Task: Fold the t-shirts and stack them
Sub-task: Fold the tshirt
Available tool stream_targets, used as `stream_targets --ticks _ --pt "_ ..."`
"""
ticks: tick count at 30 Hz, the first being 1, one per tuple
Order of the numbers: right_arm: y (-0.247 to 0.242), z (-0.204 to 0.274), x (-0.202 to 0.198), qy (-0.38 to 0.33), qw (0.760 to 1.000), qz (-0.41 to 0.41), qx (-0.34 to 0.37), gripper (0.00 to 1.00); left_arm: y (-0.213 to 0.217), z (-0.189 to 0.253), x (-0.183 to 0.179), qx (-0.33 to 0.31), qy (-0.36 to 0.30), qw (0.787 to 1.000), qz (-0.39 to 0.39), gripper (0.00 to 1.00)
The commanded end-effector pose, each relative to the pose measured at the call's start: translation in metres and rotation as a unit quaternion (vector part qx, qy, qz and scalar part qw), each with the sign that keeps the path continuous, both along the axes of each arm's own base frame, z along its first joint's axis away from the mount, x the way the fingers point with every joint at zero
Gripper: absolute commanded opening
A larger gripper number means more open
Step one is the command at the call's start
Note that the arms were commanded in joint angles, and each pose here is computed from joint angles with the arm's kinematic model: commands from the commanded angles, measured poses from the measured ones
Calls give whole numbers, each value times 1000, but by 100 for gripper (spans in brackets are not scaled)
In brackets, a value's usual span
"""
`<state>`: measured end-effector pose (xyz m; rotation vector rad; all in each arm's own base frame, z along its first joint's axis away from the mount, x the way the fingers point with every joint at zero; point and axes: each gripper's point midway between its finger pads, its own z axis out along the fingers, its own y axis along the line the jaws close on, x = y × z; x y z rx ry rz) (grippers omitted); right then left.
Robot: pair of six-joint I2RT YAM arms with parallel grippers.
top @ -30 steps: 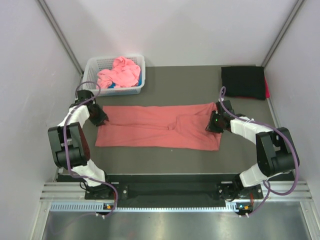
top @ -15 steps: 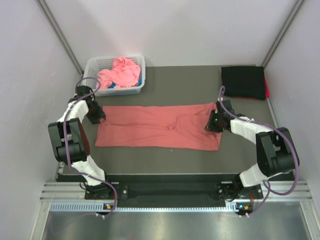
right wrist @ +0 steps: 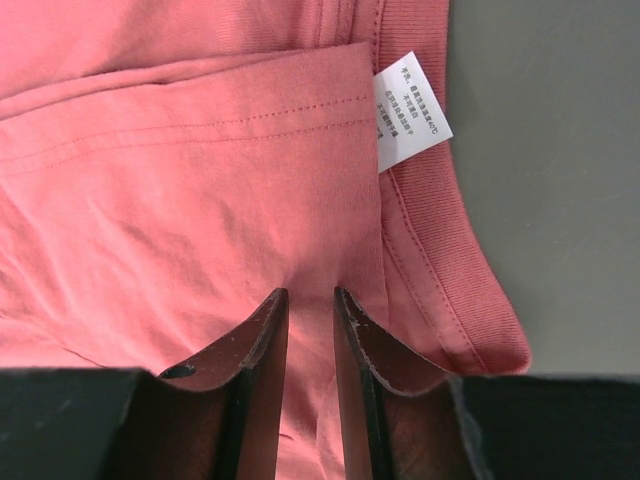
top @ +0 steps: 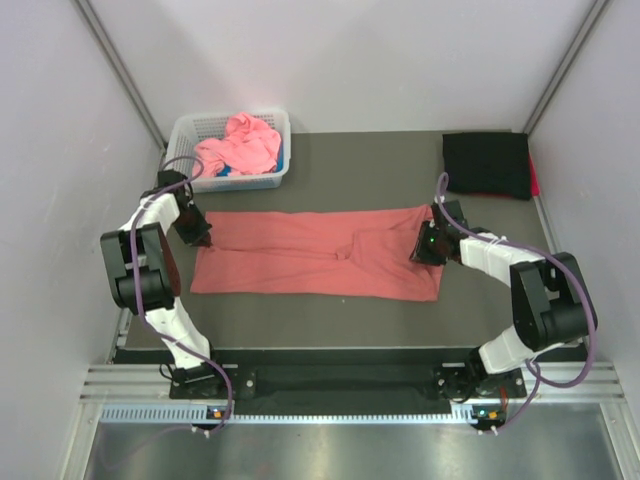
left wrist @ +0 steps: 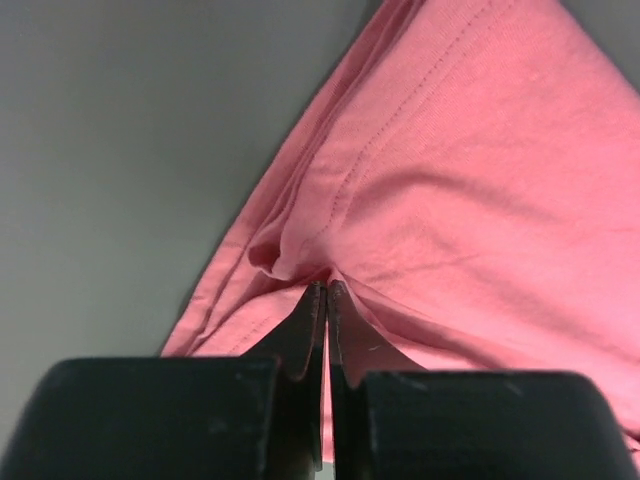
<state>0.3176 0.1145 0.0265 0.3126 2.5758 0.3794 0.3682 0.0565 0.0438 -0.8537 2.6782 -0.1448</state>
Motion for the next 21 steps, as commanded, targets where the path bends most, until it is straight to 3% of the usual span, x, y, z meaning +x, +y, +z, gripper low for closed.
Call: stream_targets --ticks 1,6,15,21 --pt "-6 5 15 -25 1000 -5 -10 25 6 6 2 15 9 1000 4 0" --pt "-13 -3 12 -12 999 -18 -28 22 24 12 -7 58 14 996 62 0" --pt "-24 -18 8 5 998 -29 -52 19 35 7 -6 54 33 991 117 0" --pt "-25 -7 14 -17 998 -22 -54 20 46 29 6 72 3 987 147 19"
